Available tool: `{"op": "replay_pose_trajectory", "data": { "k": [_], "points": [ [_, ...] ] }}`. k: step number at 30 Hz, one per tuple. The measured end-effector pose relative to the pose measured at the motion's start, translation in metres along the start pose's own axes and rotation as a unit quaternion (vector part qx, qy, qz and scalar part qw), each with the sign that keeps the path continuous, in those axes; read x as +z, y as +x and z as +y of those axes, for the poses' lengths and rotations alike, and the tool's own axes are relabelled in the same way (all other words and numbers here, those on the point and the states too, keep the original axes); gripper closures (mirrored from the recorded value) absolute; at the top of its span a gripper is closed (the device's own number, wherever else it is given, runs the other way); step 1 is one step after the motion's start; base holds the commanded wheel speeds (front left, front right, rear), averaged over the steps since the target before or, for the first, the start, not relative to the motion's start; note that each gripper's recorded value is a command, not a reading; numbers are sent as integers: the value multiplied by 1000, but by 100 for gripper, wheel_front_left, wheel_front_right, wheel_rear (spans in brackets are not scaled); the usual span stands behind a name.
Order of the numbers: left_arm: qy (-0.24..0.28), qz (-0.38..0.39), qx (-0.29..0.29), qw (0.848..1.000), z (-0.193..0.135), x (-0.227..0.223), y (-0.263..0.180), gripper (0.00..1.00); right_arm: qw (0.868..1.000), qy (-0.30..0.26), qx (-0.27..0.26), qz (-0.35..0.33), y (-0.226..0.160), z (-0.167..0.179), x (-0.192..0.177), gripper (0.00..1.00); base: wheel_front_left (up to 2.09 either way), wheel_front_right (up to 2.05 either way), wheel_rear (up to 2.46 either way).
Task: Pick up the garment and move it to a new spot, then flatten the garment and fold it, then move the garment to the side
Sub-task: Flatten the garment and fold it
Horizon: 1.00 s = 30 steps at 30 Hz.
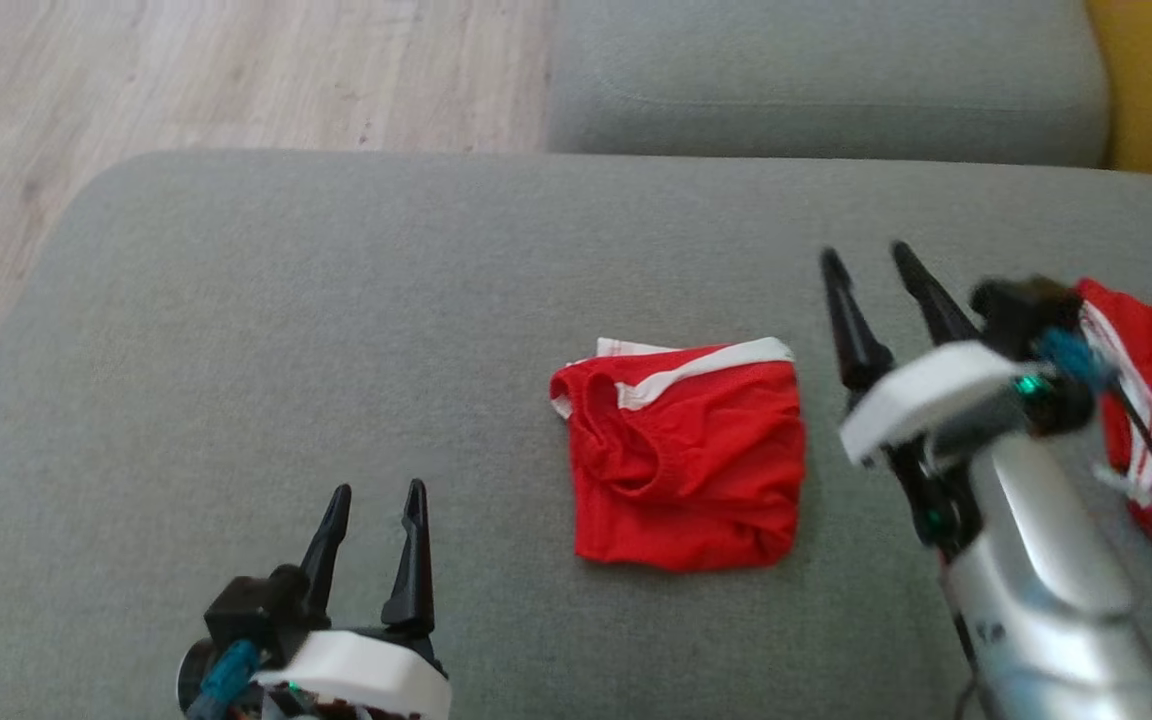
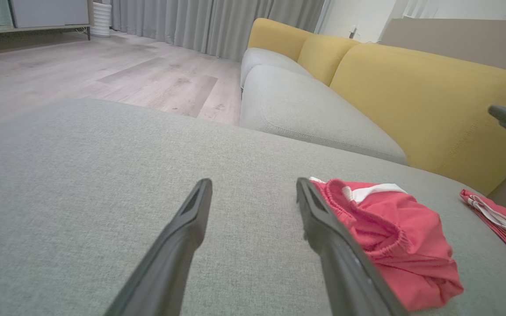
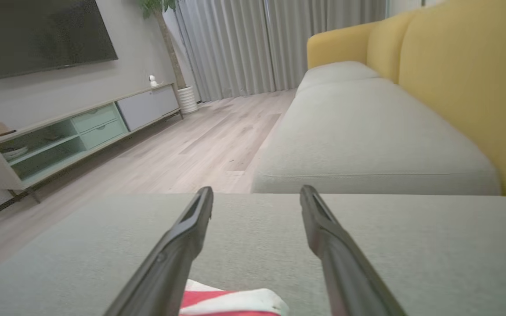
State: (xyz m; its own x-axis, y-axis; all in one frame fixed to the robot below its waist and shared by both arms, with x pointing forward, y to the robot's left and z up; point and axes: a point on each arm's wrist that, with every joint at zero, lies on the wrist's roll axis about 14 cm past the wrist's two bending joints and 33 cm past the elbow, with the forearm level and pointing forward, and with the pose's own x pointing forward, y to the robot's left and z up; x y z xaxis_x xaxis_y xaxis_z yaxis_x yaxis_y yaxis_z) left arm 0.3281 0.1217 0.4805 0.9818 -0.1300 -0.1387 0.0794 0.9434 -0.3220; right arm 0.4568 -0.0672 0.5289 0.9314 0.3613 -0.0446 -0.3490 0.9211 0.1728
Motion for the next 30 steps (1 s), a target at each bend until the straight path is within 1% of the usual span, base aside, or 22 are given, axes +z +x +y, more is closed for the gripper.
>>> {"op": "replay_pose_trajectory", "data": {
  "k": [3,4,8,13,19,24,30],
  "points": [
    [2,-1,-8,1000,-5,0,1,0,999,-12,-34,-13,-26,-20,-6,0,0,0,0],
    [2,-1,-8,1000,-5,0,1,0,999,-12,-34,-13,-26,-20,-6,0,0,0,0],
    [9,1,-10,1000,-5,-1,1,0,998,-10,-65,-19,-60,-35,-16,0,0,0,0],
    [13,11,-1,1000,1,-12,-8,0,997,-18,-72,-35,-89,-31,-17,0,0,0,0],
    [35,23,18,999,16,-23,-20,0,995,-14,-86,-38,-116,-33,-28,0,0,0,0],
    [36,25,30,999,24,-26,-27,0,995,-8,-94,-22,-132,-33,-43,0,0,0,0],
    [34,26,27,999,26,-26,-27,0,995,-5,-95,-22,-133,-33,-44,0,0,0,0]
  ]
}}
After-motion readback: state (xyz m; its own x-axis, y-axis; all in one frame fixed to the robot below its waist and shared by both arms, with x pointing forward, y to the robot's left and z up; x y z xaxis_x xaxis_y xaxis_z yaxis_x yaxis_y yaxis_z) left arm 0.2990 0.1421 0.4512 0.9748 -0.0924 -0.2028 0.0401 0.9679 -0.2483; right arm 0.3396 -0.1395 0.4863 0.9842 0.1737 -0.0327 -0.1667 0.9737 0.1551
